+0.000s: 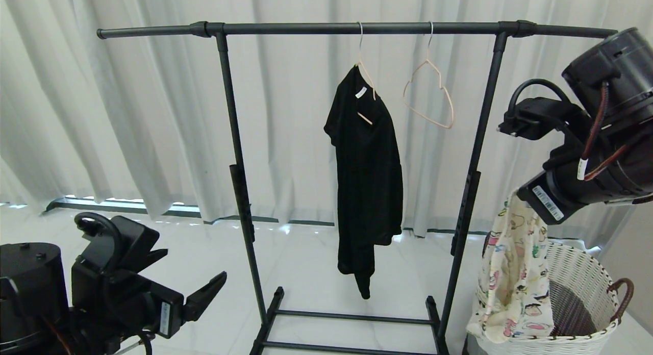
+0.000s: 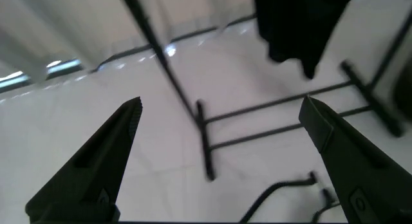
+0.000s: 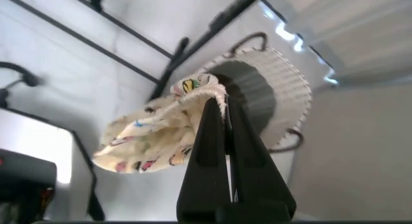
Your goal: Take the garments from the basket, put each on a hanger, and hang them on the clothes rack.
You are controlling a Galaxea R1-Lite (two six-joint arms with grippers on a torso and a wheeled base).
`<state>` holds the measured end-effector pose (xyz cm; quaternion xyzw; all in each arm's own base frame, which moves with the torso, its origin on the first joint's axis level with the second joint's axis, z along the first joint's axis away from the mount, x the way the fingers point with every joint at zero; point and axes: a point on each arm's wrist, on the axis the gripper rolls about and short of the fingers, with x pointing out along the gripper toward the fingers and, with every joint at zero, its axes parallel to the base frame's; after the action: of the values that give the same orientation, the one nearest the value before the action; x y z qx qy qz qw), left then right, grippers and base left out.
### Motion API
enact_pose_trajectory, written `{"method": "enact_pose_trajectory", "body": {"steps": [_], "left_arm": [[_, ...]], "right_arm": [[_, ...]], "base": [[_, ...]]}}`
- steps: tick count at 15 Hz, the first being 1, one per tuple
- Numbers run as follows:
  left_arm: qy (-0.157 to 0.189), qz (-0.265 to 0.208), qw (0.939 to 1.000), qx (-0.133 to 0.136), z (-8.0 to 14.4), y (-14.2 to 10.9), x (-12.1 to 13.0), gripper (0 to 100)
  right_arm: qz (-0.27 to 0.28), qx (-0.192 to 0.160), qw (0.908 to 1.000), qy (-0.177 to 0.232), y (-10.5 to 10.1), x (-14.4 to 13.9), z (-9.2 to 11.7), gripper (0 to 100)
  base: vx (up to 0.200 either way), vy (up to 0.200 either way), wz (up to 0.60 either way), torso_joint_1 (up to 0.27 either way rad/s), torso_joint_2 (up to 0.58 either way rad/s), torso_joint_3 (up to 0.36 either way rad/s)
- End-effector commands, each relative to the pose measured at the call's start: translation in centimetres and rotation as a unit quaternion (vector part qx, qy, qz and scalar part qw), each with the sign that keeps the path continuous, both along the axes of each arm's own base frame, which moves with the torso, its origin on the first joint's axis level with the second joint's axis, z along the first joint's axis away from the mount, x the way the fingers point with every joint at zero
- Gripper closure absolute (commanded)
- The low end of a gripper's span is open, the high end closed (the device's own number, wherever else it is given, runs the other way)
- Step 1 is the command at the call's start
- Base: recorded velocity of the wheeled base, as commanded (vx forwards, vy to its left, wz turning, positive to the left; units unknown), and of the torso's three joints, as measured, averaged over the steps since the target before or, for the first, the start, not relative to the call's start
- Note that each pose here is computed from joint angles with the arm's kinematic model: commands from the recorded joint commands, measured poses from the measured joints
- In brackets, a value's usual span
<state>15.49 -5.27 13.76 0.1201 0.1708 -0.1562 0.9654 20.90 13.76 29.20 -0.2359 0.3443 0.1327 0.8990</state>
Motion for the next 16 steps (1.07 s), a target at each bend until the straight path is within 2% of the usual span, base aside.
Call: {"method": "enact_pose_trajectory", "body": {"steps": [1, 3, 5, 6, 8, 11, 12, 13, 14, 16], "left_arm": [[-0.019, -0.059, 0.9968, -0.051, 1.9, -2.1, 0.5, 0], [-0.02, -0.12, 0.9888, -0.086, 2.9, -4.4, 0.1, 0], [-0.005, -0.195, 0.9702, -0.144, 4.2, -6.9, -0.9, 0], [0.006, -0.22, 0.9616, -0.165, 4.7, -8.3, -1.2, 0], [0.018, -0.245, 0.9502, -0.192, 5.5, -10.5, -1.0, 0], [0.043, -0.246, 0.9405, -0.23, 6.3, -13.9, 1.0, 0], [0.045, -0.245, 0.94, -0.233, 6.3, -14.1, 1.2, 0], [0.07, -0.224, 0.9406, -0.245, 5.5, -16.0, 2.9, 0], [0.083, -0.207, 0.9426, -0.248, 4.8, -16.7, 3.8, 0], [0.111, -0.166, 0.9544, -0.222, 1.9, -17.8, 5.1, 0]], "right_arm": [[0.029, 0.026, 0.9992, 0.011, 2.5, 0.3, -0.2, 100], [0.052, 0.057, 0.9969, 0.017, 5.0, 0.4, 0.0, 100], [0.08, 0.092, 0.9923, 0.018, 7.0, 0.4, 0.6, 100], [0.094, 0.104, 0.99, 0.018, 7.7, 0.3, 0.9, 100], [0.111, 0.116, 0.9868, 0.017, 8.6, 0.2, 1.3, 100], [0.13, 0.125, 0.9834, 0.019, 9.4, -0.3, 1.4, 100], [0.13, 0.126, 0.9833, 0.018, 9.4, -0.3, 1.4, 100], [0.133, 0.131, 0.9823, 0.019, 9.7, -0.5, 1.4, 100], [0.134, 0.133, 0.9819, 0.02, 9.8, -0.7, 1.4, 100], [0.141, 0.136, 0.9804, 0.022, 10.2, -1.1, 1.5, 100]], "base": [[0.0, 0.0, 0.0, 0.0, 0.0, 0.0], [0.0, 0.0, 0.0, 0.0, 0.0, 0.0], [0.0, 0.0, 0.0, 0.0, 0.0, 0.0], [0.0, 0.0, 0.0, 0.0, 0.0, 0.0], [0.0, 0.0, 0.0, 0.0, 0.0, 0.0], [0.0, 0.0, 0.0, 0.0, 0.0, 0.0], [0.0, 0.0, 0.0, 0.0, 0.0, 0.0], [0.0, 0.0, 0.0, 0.0, 0.0, 0.0], [0.0, 0.0, 0.0, 0.0, 0.0, 0.0], [0.0, 0.0, 0.0, 0.0, 0.0, 0.0]]}}
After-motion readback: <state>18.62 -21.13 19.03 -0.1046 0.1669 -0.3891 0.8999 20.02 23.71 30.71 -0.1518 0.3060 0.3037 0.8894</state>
